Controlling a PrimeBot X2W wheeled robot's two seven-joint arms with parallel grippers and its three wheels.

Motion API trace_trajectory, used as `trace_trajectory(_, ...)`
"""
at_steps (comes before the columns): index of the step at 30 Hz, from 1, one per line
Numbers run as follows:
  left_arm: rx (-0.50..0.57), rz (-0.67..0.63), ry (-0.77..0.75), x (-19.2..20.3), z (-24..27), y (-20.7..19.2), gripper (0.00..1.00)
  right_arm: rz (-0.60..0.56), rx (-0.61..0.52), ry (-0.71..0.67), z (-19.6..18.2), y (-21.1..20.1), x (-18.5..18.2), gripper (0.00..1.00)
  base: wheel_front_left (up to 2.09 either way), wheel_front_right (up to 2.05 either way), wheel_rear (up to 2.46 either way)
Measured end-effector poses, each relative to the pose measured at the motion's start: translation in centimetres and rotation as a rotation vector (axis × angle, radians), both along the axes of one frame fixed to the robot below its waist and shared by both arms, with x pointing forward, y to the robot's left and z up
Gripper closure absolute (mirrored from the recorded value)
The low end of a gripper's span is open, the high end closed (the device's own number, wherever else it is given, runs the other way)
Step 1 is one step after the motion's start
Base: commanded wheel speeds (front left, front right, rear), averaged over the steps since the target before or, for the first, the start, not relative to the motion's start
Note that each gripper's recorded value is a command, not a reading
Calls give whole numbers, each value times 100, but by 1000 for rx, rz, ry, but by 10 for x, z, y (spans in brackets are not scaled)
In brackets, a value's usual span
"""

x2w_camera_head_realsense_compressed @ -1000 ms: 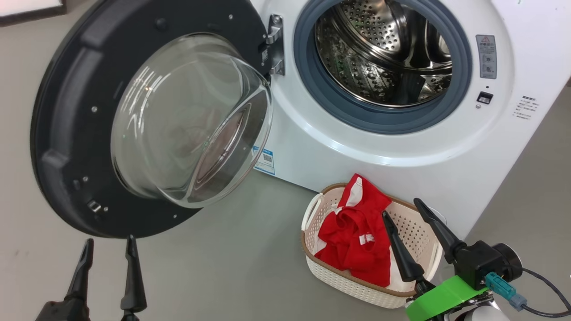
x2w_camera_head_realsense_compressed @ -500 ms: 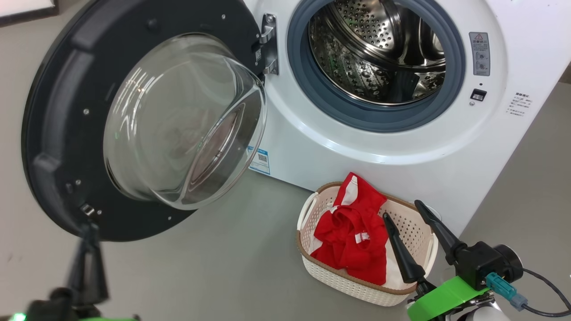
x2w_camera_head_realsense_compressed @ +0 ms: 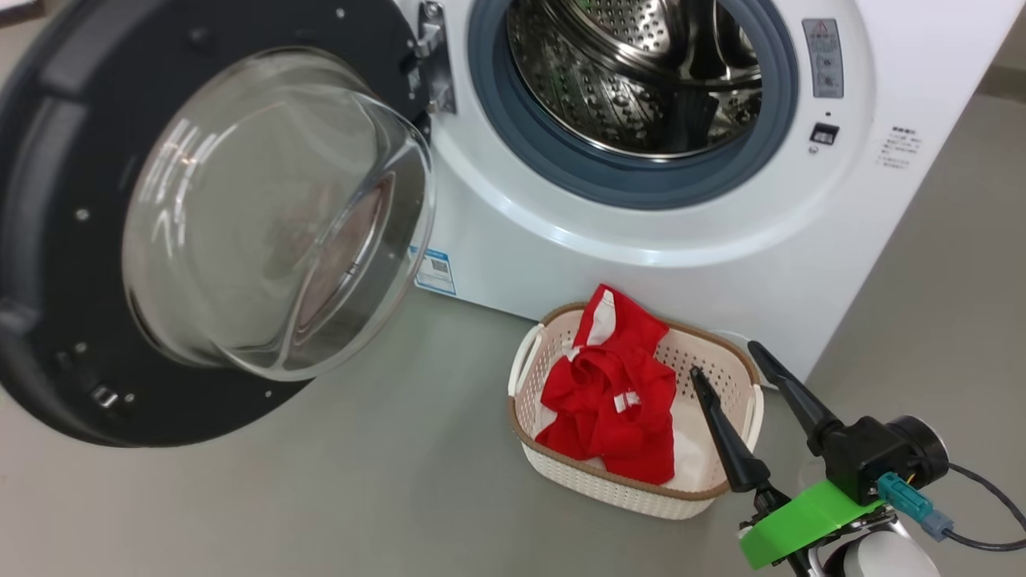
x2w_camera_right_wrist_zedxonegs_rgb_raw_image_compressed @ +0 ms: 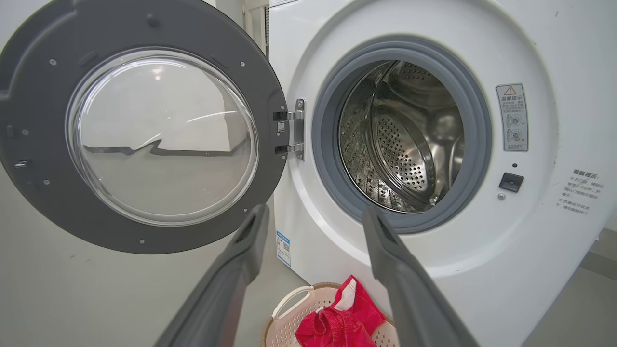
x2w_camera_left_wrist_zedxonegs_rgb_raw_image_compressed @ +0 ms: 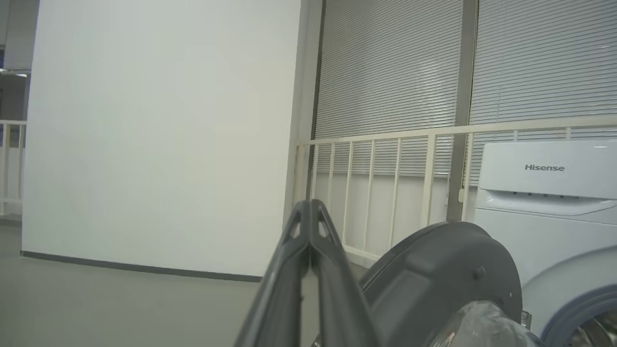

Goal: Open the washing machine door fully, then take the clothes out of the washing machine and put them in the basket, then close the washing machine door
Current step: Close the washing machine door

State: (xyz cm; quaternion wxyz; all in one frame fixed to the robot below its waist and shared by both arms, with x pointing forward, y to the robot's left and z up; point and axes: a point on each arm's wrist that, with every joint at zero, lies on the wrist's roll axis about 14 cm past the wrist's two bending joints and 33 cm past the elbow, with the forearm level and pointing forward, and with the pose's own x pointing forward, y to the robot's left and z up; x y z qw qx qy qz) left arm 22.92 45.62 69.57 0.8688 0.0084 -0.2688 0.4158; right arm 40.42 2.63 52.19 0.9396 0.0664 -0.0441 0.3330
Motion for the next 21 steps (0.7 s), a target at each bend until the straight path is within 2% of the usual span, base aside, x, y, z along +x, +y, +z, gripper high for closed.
trace_trajectory(3,-98,-27,-34,19,-2,15,100,-11,-11,12,-7,-6,4,0,0,0,0)
trace_trajectory(12,-573,-75,-55,63,-62,62,100,-32,-22,17,-13,-16,16,0,0,0,0)
trace_trajectory(18,-891,-238,-51,96,-98,55,100,-40,-34,38,-22,-21,18,0,0,0,0)
trace_trajectory(21,-1002,-328,-49,109,-107,45,100,-42,-38,46,-26,-23,19,0,0,0,0)
